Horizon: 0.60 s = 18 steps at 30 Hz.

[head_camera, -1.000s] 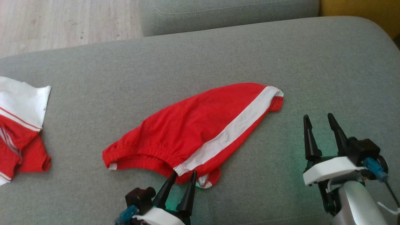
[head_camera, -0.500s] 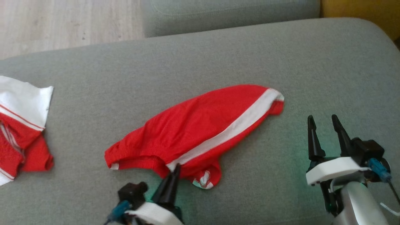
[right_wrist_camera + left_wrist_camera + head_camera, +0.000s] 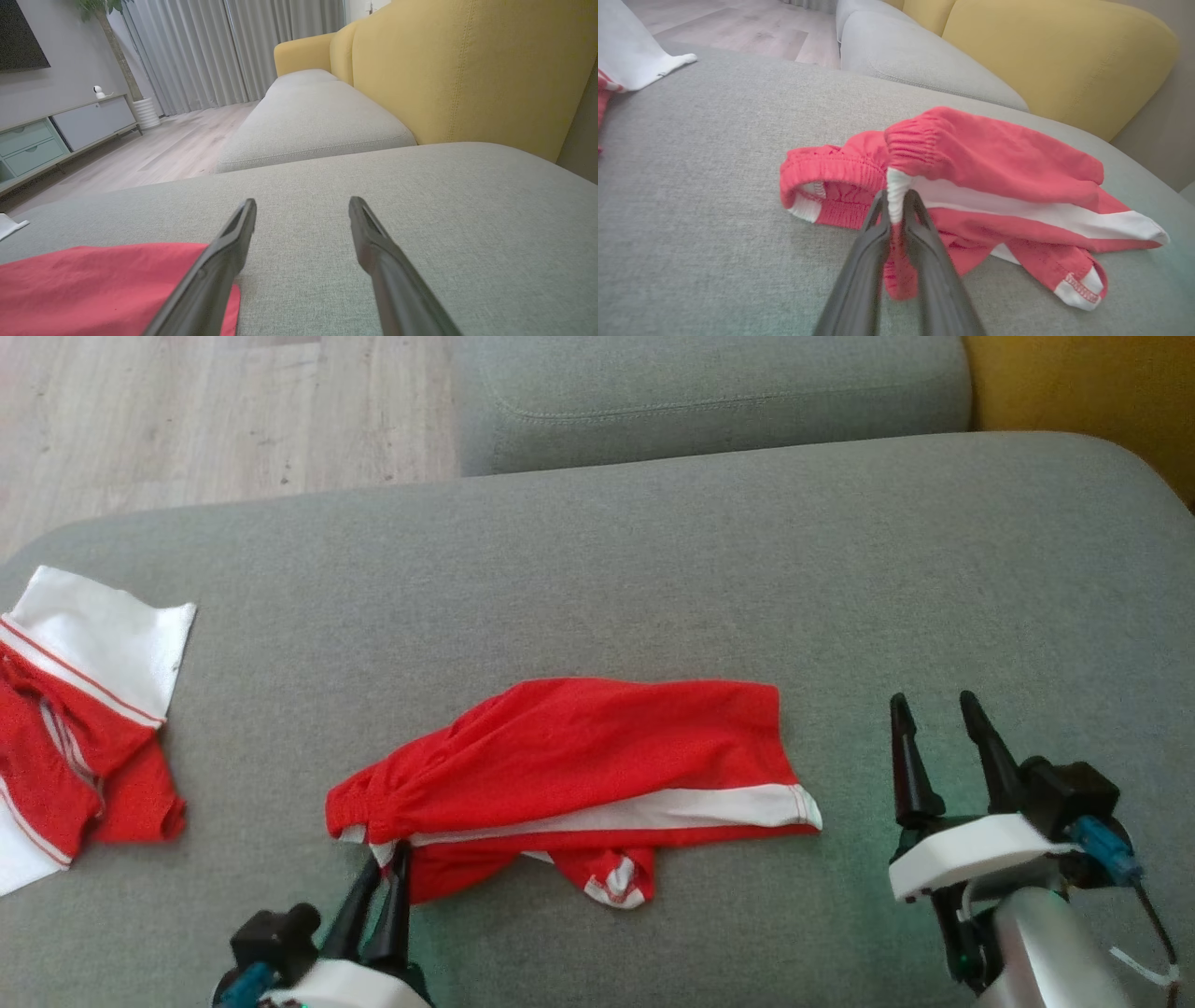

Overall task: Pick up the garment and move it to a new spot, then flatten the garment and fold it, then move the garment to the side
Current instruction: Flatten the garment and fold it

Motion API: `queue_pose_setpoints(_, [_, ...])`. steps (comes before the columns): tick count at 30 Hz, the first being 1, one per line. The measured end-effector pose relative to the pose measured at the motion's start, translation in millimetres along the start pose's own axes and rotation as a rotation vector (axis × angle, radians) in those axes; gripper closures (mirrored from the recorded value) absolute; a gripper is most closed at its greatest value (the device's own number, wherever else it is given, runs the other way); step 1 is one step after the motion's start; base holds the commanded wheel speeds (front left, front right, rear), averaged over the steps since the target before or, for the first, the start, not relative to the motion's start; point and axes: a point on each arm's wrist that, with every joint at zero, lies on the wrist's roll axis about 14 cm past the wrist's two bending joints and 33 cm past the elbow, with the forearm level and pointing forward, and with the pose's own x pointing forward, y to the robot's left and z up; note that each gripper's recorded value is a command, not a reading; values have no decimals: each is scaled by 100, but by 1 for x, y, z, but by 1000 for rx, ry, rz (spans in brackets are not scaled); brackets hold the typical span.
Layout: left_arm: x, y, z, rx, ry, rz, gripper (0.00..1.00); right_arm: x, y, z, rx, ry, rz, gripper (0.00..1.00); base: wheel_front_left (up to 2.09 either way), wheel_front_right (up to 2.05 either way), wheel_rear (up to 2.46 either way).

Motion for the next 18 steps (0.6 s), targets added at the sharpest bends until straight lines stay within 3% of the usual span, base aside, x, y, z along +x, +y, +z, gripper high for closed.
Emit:
queue_pose_setpoints(1, [0, 2, -1, 3, 6, 5, 9, 0, 0, -1, 0, 4, 1, 0, 0, 0, 0])
queue_pose_setpoints(2, [1, 5, -2, 3, 9, 17, 0, -1, 1, -2, -1, 8, 4, 0, 0, 0, 0])
queue_pose_setpoints(13, [3, 33, 51, 71, -161, 131, 0, -5, 8, 8, 14, -29, 22, 0, 0, 0, 0])
queue_pose_setpoints(18, [-12, 45, 48, 100, -166, 196, 0, -17, 8, -2, 22, -5, 19, 0, 0, 0, 0])
